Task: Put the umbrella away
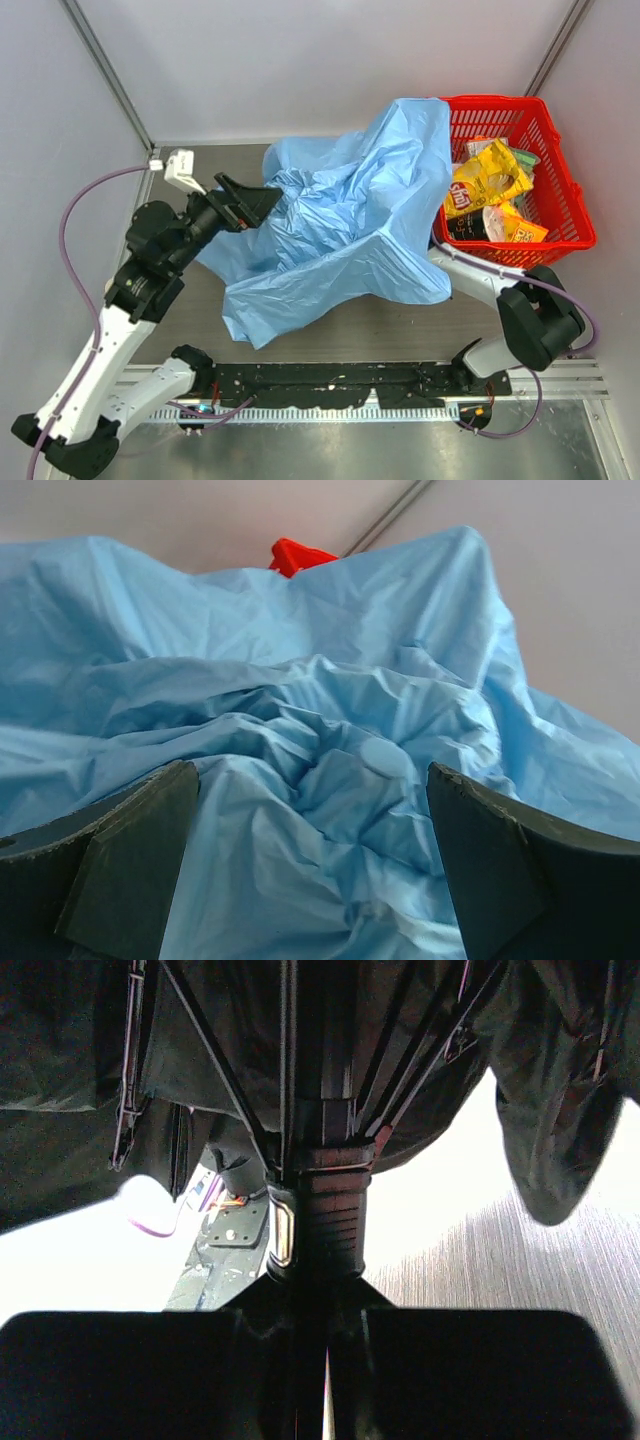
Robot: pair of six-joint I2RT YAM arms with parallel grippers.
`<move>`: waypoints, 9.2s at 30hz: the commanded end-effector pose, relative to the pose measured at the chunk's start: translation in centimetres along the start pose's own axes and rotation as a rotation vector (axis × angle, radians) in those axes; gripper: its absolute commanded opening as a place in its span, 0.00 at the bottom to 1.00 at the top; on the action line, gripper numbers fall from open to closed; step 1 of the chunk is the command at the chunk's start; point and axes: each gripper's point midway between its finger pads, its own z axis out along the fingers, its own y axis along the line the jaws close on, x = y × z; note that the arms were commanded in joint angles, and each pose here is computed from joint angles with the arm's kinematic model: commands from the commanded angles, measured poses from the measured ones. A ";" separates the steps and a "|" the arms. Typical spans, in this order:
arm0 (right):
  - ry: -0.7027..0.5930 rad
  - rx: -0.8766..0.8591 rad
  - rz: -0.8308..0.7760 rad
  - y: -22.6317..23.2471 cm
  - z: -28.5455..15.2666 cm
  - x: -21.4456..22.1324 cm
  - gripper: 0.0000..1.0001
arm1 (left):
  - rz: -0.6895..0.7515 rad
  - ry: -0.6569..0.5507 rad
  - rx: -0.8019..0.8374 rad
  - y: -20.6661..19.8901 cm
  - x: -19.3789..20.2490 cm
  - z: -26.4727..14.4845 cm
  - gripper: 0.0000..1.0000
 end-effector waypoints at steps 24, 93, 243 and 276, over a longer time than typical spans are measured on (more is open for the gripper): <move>-0.002 0.021 -0.188 -0.3 2.3 -3.8 0.01 | -0.008 -0.104 0.276 -3.6 -0.3 -1.4 1.00; -0.528 0.293 -0.224 -2.5 -3.8 -9.1 0.01 | -0.045 0.165 -0.013 1.5 6.0 -10.3 0.71; -0.240 0.357 -0.262 -1.3 -2.4 -4.8 0.01 | 0.050 -0.098 0.323 -4.9 1.5 -1.6 1.00; -0.080 0.521 -0.177 -1.3 -1.1 0.3 0.21 | 0.002 -0.085 0.343 -6.5 1.8 3.0 0.00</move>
